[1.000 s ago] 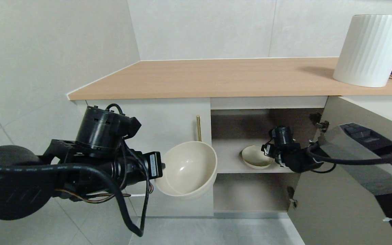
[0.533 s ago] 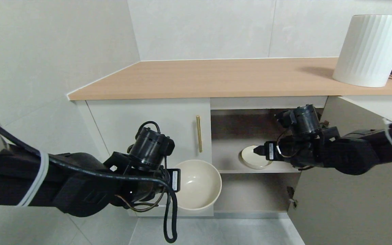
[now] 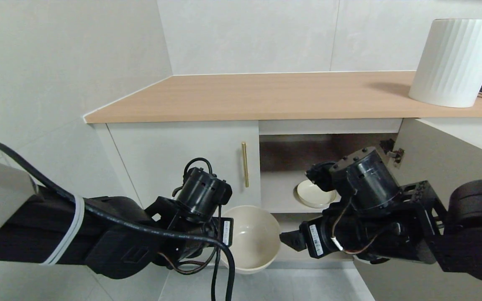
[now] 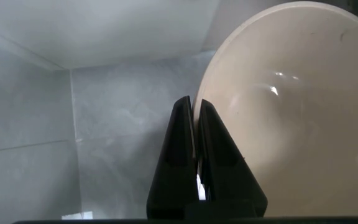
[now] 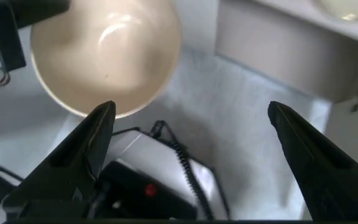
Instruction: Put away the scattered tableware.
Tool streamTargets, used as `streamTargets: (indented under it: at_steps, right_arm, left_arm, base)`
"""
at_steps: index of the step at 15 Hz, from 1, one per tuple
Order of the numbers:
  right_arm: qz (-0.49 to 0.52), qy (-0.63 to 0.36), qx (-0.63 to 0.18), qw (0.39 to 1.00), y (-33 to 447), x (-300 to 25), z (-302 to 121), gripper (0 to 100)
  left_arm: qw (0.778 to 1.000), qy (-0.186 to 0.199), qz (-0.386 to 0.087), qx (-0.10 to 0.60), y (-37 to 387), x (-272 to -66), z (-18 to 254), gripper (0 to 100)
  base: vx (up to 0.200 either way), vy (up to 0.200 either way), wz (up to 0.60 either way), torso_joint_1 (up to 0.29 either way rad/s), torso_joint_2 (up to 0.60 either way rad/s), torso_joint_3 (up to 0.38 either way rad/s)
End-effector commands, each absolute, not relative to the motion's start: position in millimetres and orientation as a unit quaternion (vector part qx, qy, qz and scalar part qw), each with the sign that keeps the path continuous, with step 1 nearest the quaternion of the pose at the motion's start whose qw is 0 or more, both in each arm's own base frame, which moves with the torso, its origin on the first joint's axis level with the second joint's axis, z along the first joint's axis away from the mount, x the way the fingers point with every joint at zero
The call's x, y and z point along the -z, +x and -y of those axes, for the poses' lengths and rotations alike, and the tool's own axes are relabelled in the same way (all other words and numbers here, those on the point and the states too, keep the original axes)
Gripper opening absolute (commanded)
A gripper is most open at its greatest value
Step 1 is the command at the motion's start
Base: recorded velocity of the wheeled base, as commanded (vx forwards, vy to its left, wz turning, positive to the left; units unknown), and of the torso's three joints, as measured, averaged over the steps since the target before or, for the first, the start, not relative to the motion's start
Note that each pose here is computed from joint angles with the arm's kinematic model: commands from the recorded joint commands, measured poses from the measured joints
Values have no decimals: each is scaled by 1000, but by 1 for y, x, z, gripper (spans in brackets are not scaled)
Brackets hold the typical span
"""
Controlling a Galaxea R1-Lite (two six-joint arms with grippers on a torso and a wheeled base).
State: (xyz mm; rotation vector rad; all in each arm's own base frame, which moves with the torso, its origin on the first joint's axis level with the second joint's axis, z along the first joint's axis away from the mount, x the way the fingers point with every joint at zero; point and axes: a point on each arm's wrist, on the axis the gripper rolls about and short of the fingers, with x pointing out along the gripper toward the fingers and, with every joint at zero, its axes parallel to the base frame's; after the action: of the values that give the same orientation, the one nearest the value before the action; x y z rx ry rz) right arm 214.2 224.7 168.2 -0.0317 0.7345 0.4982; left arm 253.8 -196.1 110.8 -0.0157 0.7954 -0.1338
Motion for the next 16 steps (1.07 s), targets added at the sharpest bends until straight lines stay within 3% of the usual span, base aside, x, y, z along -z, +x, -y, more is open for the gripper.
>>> streamTargets:
  at_steps: [1, 6, 11, 12, 16]
  right_arm:
    - [-387, -5, -226, 894, 228, -144, -245, 100]
    - [-403, 22, -207, 891, 240, -132, -256, 100]
    - [-404, 32, -201, 892, 246, -130, -259, 100]
    - [-399, 38, -201, 894, 246, -130, -260, 0]
    - [-396, 39, -202, 895, 244, -132, -259, 0]
  left_arm:
    - [924, -11, -375, 77, 244, -122, 197, 0]
    - [927, -9, -360, 106, 226, -135, 201, 0]
    - [926, -8, -362, 107, 225, -133, 203, 0]
    - [926, -7, -362, 107, 225, -133, 203, 0]
    - [923, -2, -369, 104, 227, -127, 204, 0]
  base:
    - [0, 0, 0, 0, 0, 0]
    - [0, 0, 0, 0, 0, 0]
    - [0, 0, 0, 0, 0, 0]
    - [0, 0, 0, 0, 0, 0]
    - [0, 0, 0, 0, 0, 0]
